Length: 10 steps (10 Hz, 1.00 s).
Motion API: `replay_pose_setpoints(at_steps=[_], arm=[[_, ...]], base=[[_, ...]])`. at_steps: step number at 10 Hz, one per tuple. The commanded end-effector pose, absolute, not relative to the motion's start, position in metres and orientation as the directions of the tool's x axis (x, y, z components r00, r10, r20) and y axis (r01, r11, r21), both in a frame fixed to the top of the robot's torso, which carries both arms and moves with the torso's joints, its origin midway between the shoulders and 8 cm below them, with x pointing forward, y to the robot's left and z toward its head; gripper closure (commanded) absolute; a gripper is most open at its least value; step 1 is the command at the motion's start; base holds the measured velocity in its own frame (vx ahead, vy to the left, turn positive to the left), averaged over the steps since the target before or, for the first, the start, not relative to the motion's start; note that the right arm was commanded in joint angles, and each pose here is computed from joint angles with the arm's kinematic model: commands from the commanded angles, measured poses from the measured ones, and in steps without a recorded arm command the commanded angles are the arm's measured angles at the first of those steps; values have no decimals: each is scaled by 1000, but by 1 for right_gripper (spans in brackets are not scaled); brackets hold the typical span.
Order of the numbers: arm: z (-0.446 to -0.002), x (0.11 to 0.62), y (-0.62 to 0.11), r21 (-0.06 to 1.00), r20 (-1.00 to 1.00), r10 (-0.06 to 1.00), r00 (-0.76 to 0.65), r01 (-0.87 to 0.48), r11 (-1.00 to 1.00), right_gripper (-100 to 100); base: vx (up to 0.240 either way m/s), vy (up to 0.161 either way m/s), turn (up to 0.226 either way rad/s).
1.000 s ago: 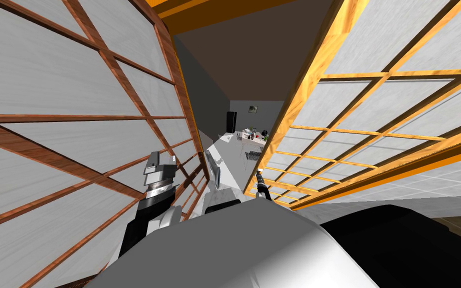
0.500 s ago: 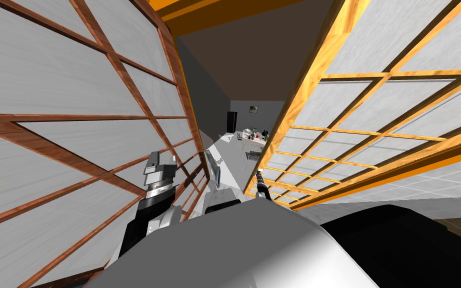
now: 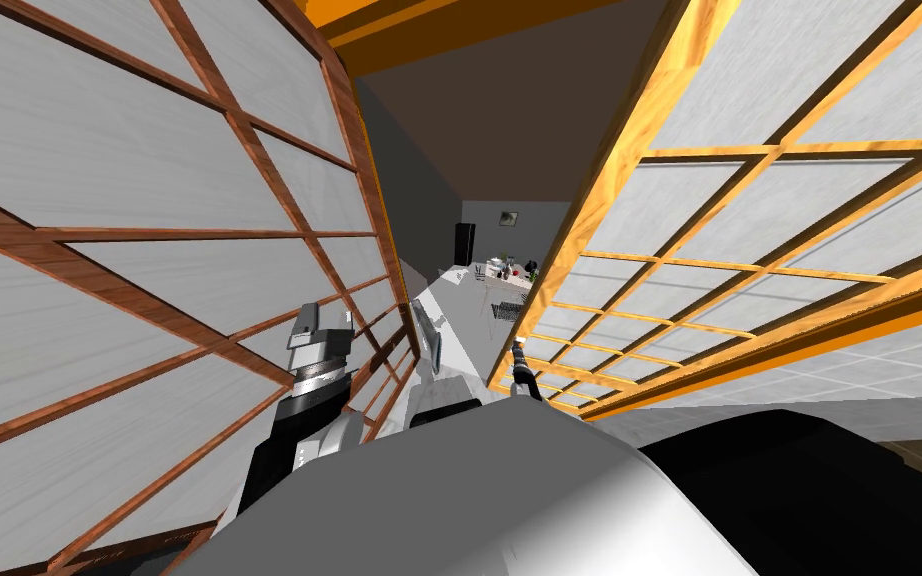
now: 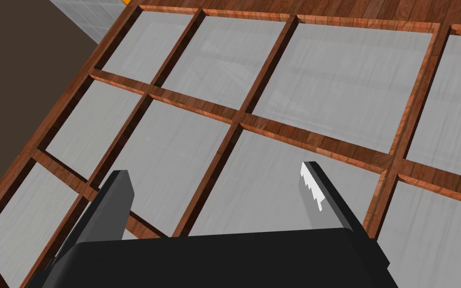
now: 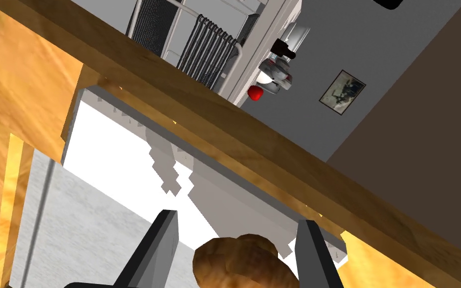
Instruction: Pull the door open
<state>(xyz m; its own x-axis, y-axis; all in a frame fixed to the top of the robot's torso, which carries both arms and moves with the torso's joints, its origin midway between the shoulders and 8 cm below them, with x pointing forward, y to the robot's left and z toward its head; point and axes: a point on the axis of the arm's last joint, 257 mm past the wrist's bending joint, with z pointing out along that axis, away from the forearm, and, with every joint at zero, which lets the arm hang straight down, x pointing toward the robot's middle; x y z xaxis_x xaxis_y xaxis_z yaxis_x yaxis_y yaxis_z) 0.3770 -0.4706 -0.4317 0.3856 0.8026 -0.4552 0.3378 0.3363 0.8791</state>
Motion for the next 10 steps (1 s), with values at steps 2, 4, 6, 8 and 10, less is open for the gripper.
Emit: replay_pose_setpoints(at_steps=[2, 4, 6, 8, 10], arm=[[-438, 366, -481, 899, -410, 814, 411, 334, 284, 100], [-438, 368, -480, 917, -368, 828, 424, 312, 249, 100], [-437, 369, -479, 932, -330, 839, 433, 290, 217, 100], [-436, 371, -477, 946, -289, 849, 443, 267, 182, 100], [-436, 373, -476, 957, -251, 857, 450, 246, 152, 100]], base=[[-26, -1, 2], [-27, -2, 19], [-34, -5, 21], [-38, 1, 12], [-29, -9, 19]])
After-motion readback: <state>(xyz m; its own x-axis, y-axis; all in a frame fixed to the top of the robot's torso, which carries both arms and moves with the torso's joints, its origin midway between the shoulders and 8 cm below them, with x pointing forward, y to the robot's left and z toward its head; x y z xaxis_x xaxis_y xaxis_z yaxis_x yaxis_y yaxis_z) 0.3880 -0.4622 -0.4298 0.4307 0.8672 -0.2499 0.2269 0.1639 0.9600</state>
